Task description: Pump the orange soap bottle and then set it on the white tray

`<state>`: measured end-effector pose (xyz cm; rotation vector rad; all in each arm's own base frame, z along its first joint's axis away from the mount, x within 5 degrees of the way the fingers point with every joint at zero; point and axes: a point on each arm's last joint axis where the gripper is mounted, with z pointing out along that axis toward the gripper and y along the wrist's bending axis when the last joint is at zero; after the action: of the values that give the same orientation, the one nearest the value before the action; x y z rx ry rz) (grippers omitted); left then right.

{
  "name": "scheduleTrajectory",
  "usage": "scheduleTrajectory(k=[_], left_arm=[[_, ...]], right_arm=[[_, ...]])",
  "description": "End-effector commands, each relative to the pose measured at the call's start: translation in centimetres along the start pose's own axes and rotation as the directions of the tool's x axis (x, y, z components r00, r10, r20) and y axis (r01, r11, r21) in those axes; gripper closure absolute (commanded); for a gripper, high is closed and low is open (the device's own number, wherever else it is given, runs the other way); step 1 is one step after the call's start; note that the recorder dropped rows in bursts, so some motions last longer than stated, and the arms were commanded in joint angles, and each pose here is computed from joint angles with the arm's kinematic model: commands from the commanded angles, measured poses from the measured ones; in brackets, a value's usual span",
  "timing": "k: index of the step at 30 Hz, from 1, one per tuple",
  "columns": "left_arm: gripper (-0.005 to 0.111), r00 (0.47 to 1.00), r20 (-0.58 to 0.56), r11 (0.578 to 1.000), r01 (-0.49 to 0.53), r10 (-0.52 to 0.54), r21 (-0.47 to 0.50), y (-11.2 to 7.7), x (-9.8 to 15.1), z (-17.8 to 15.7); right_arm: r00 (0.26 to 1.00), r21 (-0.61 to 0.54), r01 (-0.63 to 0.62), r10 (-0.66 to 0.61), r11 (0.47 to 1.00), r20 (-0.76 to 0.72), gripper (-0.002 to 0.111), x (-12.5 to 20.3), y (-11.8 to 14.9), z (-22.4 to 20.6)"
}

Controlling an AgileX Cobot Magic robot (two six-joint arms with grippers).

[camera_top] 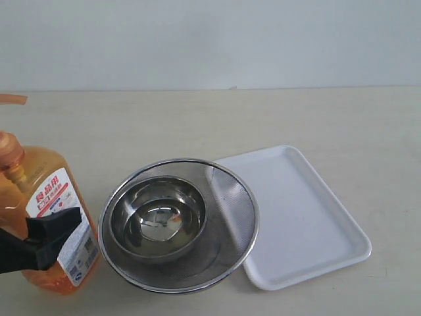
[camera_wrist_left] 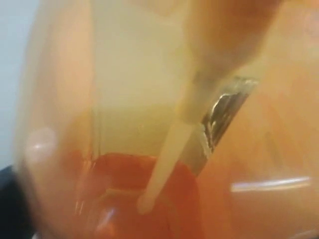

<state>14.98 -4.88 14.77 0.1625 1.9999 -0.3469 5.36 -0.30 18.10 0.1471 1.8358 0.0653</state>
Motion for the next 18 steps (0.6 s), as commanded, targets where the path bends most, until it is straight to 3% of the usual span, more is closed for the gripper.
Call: scheduleTrajectory(k=[1,3,7,11,14,18], left_arm=[[0.014,0.999,0.044,1.000,0.000,0.000,0.005,-0.1,-0.7,0.2],[0.019,0.999,0.047,1.000,0.000,0.000,0.006,-0.1,-0.7,0.3],[0.101,0.998,0.055,1.000,-0.010,0.010,0.010,-0.1,-0.8,0.3],[0.102,0.995,0.095,1.000,-0.019,0.018,0.010,-0.2,-1.4,0.4],[0.102,0.987,0.106,0.993,-0.119,0.117,0.011,-0.4,-2.1,0.8],[0.102,0.984,0.075,0.987,-0.162,0.162,0.000,-0.3,-2.3,1.1]], right_arm=[[1.000,-0.001,0.005,-0.005,1.000,0.018,0.108,-0.1,0.0,0.0],[1.000,0.000,0.005,-0.005,1.000,0.015,0.108,-0.1,0.0,0.0],[1.000,0.001,0.005,-0.005,1.000,0.012,0.108,-0.1,0.0,0.0],[1.000,0.001,0.005,-0.005,1.000,0.012,0.108,-0.1,0.0,0.0],[1.000,0.001,0.005,-0.005,1.000,0.012,0.108,-0.1,0.0,0.0],[1.000,0.001,0.005,-0.005,1.000,0.012,0.108,-0.1,0.0,0.0]])
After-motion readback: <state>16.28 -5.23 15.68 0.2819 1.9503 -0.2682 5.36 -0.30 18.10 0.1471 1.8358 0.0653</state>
